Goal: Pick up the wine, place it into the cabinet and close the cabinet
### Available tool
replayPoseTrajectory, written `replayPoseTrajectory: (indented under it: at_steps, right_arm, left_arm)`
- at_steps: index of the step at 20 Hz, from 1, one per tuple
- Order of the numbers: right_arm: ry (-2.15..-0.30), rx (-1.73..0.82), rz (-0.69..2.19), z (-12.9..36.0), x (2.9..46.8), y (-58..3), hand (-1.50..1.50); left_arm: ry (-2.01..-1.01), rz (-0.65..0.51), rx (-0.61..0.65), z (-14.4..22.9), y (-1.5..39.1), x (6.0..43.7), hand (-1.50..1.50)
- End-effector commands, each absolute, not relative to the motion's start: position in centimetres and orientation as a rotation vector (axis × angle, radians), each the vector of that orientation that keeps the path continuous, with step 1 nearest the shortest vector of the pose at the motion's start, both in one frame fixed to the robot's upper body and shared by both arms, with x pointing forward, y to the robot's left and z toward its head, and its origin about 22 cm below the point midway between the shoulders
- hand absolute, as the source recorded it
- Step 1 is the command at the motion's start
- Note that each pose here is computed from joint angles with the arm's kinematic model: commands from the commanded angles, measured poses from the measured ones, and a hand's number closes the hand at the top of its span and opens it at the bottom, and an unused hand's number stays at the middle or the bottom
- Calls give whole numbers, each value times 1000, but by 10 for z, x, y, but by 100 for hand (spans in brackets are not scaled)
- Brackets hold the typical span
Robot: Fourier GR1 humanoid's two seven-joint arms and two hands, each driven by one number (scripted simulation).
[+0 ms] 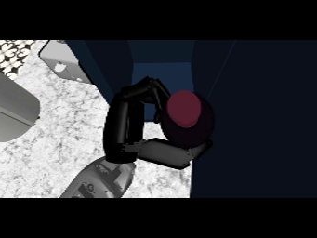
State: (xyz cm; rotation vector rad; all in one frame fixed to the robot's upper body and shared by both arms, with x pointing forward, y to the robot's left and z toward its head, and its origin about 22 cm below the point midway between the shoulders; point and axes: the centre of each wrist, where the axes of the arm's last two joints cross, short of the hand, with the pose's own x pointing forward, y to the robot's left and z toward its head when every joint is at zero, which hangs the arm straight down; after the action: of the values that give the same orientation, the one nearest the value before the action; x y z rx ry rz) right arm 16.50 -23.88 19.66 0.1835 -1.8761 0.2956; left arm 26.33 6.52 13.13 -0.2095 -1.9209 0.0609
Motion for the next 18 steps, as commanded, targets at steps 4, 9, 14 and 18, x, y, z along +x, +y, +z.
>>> replayPoseTrajectory:
  at_steps: [4,9,14,18]
  right_arm:
    - [-1930,260,314,219,127,-236,-150]
    - [-1918,258,326,215,145,-238,-150]
    - [-1922,253,296,217,150,-232,-150]
    - [-1923,258,308,216,139,-239,-150]
  left_arm:
    - [-1936,45,-158,138,49,268,150]
    - [-1916,91,-146,114,47,274,150]
    - [-1907,140,-158,97,53,287,150]
    - [-1894,166,-154,94,50,289,150]
